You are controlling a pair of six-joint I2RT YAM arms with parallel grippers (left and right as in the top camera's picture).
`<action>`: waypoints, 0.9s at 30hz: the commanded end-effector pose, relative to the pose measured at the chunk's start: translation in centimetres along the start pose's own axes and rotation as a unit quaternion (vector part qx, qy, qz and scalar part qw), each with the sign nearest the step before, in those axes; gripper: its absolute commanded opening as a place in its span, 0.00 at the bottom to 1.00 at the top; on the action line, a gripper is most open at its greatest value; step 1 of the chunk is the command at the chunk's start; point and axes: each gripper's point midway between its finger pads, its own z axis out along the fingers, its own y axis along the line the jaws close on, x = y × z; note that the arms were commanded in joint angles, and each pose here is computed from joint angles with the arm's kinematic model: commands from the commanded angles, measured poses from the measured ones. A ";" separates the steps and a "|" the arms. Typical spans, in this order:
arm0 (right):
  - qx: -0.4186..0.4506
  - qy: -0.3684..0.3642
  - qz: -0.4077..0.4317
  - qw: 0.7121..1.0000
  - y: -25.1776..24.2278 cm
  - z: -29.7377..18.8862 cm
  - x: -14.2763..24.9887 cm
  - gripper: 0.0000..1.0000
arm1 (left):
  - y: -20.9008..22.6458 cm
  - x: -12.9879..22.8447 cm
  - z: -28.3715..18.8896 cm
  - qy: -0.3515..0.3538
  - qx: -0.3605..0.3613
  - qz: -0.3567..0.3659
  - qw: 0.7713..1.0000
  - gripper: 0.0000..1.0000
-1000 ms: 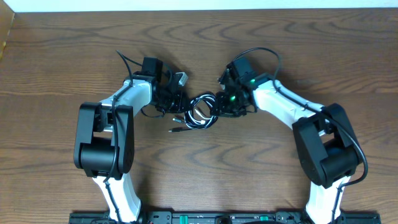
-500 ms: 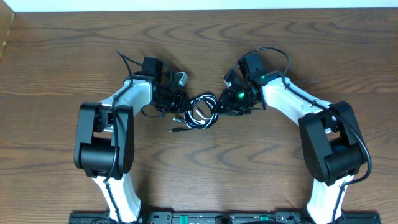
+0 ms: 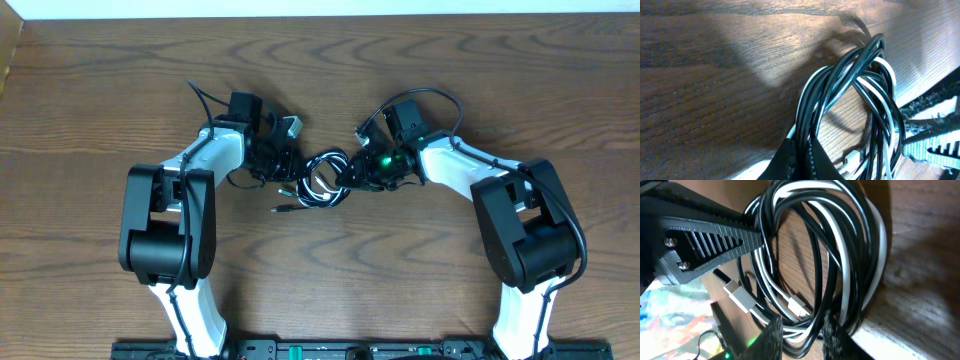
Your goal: Untangle cables
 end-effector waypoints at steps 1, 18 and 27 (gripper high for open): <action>-0.010 0.007 0.023 1.000 -0.3 0.6 0.7 0.22 | 1.1 0.5 0.4 0.010 -0.031 -0.006 0.999 0.08; -0.080 -0.037 -0.010 0.996 0.3 1.7 0.9 0.19 | 1.1 0.5 0.4 0.010 -0.031 -0.006 0.999 0.08; -0.118 -0.049 -0.094 0.987 4.1 3.1 1.0 0.14 | 1.1 0.6 0.4 0.010 -0.031 -0.006 0.999 0.08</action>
